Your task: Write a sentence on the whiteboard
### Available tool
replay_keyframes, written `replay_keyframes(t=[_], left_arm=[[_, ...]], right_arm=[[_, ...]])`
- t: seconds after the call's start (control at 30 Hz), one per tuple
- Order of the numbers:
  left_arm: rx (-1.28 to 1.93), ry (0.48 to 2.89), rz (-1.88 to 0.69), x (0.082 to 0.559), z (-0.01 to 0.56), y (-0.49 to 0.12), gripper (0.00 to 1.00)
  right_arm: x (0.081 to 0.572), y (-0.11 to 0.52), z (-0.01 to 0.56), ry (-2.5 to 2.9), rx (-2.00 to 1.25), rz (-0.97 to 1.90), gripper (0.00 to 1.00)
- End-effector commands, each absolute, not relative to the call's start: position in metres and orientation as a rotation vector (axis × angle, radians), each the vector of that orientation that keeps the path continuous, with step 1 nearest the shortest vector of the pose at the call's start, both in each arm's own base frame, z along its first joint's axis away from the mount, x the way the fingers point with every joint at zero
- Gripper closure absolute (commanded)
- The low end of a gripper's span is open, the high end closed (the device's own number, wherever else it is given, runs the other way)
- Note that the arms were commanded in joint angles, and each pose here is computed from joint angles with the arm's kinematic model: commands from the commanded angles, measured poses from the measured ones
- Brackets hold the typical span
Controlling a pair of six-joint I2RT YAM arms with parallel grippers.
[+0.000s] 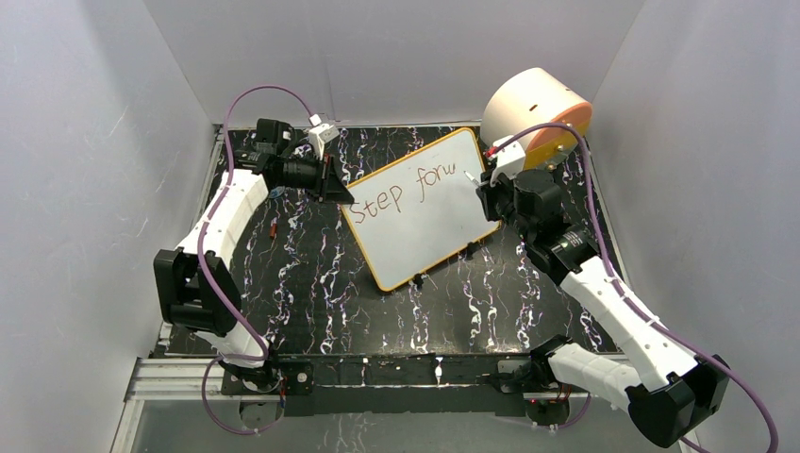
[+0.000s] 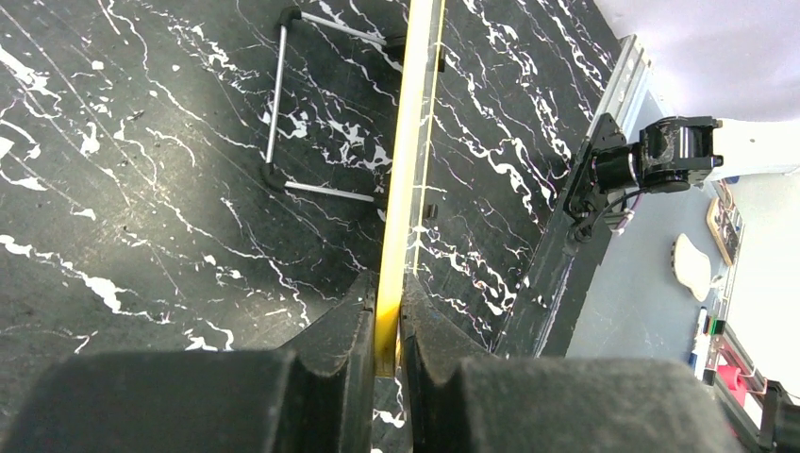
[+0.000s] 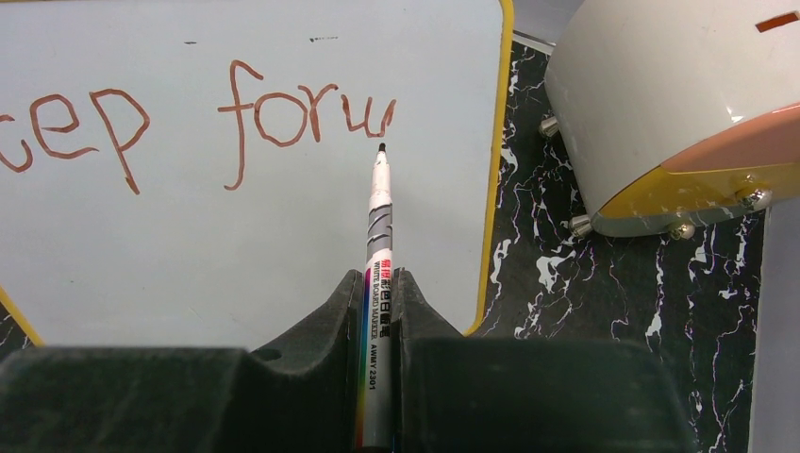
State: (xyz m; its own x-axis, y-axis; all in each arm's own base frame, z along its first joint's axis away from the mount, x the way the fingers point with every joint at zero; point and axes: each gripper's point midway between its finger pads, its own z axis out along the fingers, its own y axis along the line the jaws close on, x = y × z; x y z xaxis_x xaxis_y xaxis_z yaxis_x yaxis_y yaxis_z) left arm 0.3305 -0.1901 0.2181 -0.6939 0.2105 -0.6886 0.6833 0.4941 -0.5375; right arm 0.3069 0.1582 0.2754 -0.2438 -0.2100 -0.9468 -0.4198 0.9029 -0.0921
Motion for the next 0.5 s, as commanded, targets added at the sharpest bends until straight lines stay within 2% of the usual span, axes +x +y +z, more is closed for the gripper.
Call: replay_keyframes(t=[0.0,0.23,0.27,0.47], left_arm=[[0.717,2.349,-0.923,0.331,0.202,-0.157,1.0],[0.703,2.383,-0.859,0.332,0.199,-0.139,1.0],[0.703,2.386,-0.849,0.333,0.199,-0.138,0.98],[0.696,2.352,-0.883,0.339,0.21,-0.143,0.68]], right_arm=[[0.306,0.159,0.293,1.774,-0.438,0.242,1.0],[0.305,0.16,0.293,1.771,-0.444,0.25,1.0],[0.305,0.16,0.292,1.772,-0.446,0.252,1.0],[0.306,0.161,0.29,1.777,-0.448,0.248,1.0]])
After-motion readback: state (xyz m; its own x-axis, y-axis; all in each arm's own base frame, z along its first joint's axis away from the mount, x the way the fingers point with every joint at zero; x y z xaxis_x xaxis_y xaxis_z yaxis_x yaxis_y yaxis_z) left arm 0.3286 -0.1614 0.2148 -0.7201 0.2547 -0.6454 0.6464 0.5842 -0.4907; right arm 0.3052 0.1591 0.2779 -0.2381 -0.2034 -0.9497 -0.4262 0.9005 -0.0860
